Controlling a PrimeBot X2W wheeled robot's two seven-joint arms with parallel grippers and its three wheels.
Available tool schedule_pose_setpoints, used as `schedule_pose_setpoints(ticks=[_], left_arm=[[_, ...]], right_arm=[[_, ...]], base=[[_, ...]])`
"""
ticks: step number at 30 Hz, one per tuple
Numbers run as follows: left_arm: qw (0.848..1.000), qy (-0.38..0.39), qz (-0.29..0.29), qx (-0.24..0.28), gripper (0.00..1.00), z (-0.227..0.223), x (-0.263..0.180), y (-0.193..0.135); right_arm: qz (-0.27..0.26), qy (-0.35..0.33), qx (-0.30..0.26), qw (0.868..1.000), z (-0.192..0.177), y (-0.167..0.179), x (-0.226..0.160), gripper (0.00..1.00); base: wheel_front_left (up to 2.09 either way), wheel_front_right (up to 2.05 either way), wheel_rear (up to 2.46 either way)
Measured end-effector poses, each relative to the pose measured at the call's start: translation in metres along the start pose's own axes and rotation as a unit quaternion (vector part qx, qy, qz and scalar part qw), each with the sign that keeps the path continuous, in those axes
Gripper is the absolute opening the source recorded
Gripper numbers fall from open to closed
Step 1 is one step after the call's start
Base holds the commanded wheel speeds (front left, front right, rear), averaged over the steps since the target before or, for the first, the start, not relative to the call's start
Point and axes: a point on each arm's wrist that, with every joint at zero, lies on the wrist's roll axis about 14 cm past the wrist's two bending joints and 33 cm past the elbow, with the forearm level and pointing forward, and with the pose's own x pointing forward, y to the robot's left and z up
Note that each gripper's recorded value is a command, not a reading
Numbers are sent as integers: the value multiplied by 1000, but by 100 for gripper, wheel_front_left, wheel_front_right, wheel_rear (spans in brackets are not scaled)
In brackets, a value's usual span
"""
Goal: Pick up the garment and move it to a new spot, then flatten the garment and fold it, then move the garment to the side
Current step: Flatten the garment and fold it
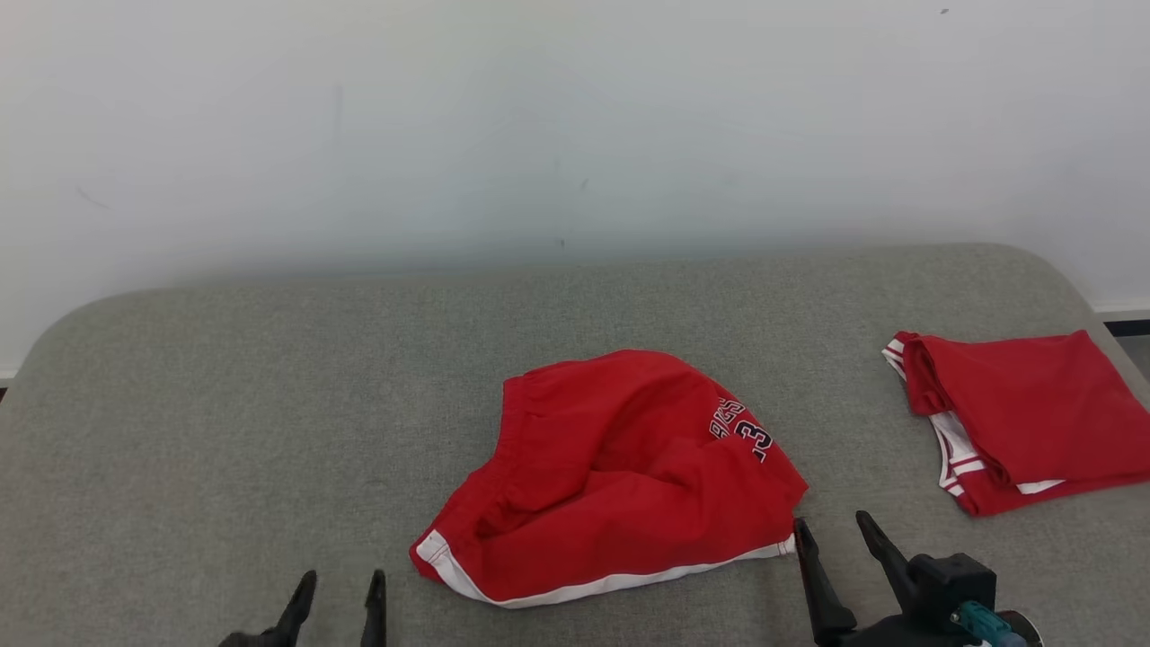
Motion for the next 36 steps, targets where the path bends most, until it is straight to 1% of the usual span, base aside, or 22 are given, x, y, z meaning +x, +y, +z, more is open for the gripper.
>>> schedule_pose_setpoints(ticks=[4,10,17,22,28,36], left_arm=[[999,33,-32,12,100,-10,18,-12],[993,84,-75,41,100,-32,42,-23],[985,119,-110,62,100,-56,65,-33],[979,142,-127,70,100,-74,71,-38],[973,154,-151,83,100,-85,68,-44],[967,136,-180,116,100,-75,75,-48]], right_arm=[[8,22,-10,1000,-8,3,8,100],[21,52,-20,998,-20,8,20,100],[16,81,-23,996,-38,-2,28,100],[10,100,-15,995,-54,-8,28,100],[5,111,-10,994,-64,-11,27,100],[13,112,-10,994,-66,-6,31,100]], base=[[0,0,0],[0,0,0],[0,0,0],[0,0,0],[0,0,0],[0,0,0]])
